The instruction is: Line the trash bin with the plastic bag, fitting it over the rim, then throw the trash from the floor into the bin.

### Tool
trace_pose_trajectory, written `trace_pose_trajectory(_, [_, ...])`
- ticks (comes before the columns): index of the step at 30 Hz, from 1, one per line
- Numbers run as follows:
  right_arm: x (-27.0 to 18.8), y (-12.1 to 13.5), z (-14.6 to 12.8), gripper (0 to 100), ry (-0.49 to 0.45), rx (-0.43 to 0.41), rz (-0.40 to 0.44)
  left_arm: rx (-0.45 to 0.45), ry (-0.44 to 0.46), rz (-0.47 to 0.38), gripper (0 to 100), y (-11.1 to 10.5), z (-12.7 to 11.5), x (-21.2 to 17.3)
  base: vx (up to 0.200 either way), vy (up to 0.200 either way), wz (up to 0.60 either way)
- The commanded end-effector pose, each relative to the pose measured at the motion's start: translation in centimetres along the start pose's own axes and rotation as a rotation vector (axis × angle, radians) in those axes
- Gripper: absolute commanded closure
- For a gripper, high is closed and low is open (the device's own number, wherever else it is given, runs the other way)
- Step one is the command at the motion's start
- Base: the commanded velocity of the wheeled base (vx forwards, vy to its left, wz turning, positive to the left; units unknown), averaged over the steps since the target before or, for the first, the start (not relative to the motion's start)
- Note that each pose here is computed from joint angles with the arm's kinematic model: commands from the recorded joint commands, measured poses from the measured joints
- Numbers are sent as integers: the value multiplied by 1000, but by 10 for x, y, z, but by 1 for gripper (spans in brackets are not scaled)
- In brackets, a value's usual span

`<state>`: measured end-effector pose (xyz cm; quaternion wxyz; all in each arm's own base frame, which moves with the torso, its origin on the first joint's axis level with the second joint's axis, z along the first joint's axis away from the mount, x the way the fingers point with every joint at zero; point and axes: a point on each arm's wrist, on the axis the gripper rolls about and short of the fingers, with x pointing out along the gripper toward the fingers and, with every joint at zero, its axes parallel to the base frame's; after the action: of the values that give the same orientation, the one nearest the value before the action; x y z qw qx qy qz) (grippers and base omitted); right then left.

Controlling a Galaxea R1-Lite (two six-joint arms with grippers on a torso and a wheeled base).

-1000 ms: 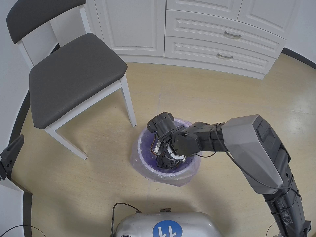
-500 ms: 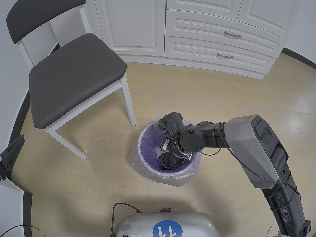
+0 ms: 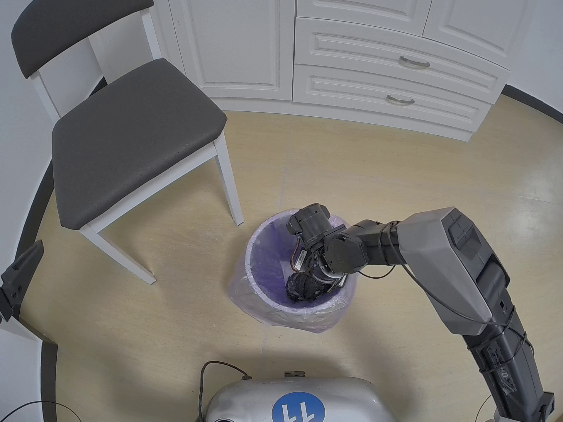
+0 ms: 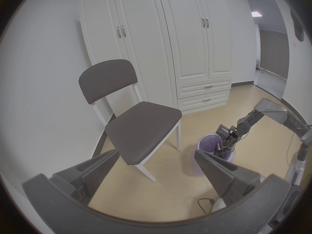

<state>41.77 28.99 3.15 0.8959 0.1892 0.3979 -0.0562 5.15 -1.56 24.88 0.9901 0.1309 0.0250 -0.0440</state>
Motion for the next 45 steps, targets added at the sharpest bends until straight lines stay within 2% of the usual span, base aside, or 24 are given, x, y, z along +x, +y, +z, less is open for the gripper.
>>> trace_pose_trajectory(1, [2, 0, -3, 100, 4, -1, -3, 0, -1, 0, 0, 0, 0, 0, 0, 0, 0])
trace_pose_trajectory(9, [-9, 8, 2, 100, -22, 42, 39, 0, -1, 0, 0, 0, 0, 0, 0, 0, 0])
trace_pose_trajectory(10, [-12, 9, 4, 0, -25, 54, 45, 0, -1, 0, 0, 0, 0, 0, 0, 0, 0])
trace_pose_trajectory(26, [-24, 16, 5, 0, -41, 64, 65, 0, -1, 0, 0, 0, 0, 0, 0, 0, 0])
trace_pose_trajectory(32, [-65, 31, 19, 0, -54, 163, 150, 3, 6, -3, 0, -1, -1, 1, 0, 0, 0])
trace_pose_trajectory(36, [-87, 37, 28, 0, -66, 178, 197, 7, 15, -7, 0, -2, -2, 3, 0, 0, 0])
trace_pose_trajectory(38, [-98, 35, 32, 0, -75, 164, 202, 10, 23, -10, 0, -3, -3, 5, 0, 0, 0])
trace_pose_trajectory(41, [-108, 26, 37, 0, -86, 75, 179, 23, 61, -24, 0, -7, -8, 13, 0, 0, 0])
trace_pose_trajectory(45, [-137, 15, 46, 0, -57, 43, 223, 40, 97, -42, 0, -16, -16, 28, 0, 0, 0])
